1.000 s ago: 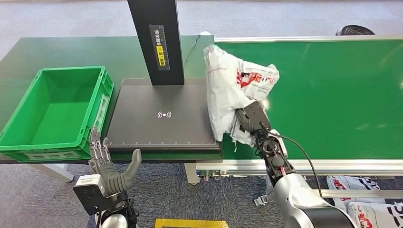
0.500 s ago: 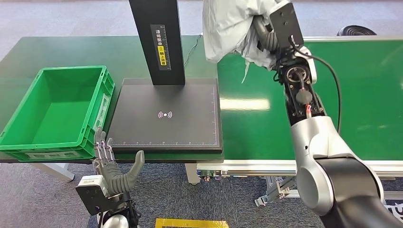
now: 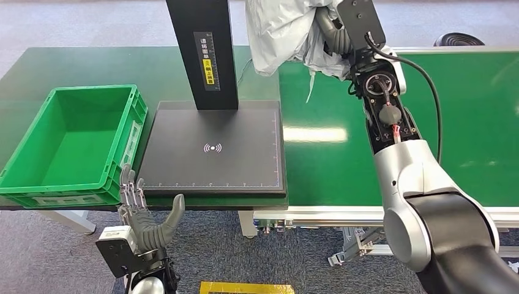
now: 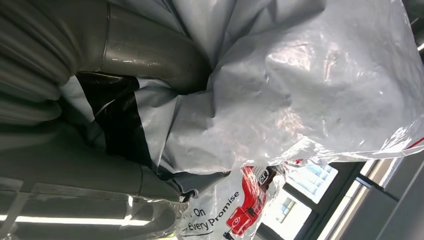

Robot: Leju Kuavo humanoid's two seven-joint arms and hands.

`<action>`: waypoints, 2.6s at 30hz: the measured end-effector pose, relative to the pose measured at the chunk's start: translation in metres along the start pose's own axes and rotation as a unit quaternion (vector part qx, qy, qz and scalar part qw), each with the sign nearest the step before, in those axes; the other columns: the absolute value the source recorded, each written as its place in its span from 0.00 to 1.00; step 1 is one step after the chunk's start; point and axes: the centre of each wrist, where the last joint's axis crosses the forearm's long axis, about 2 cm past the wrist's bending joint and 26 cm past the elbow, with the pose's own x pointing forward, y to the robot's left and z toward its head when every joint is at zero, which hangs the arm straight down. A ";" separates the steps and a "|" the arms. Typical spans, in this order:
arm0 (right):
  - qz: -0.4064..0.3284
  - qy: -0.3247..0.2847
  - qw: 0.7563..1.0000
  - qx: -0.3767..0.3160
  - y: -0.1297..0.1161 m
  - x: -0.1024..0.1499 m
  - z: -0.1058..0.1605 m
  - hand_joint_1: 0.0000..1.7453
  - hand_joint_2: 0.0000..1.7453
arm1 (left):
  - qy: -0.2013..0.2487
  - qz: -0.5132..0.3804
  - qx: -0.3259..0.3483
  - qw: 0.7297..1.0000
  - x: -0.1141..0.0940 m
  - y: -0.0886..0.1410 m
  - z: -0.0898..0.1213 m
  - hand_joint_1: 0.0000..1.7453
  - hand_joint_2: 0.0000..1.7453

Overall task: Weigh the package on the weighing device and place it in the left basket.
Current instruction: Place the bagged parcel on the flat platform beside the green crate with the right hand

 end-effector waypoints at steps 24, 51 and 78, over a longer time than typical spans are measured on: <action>-0.150 0.047 0.976 0.148 0.178 0.045 0.062 1.00 1.00 | 0.000 0.012 -0.034 0.999 -0.003 -0.016 -0.004 0.00 1.00; -0.164 0.071 0.970 0.167 0.197 0.050 0.075 0.00 1.00 | 0.006 0.005 -0.034 0.999 -0.010 -0.019 -0.011 0.00 1.00; -0.189 0.047 0.972 0.135 0.207 0.038 0.104 0.00 1.00 | 0.001 -0.025 -0.029 0.999 -0.013 -0.011 -0.012 0.00 1.00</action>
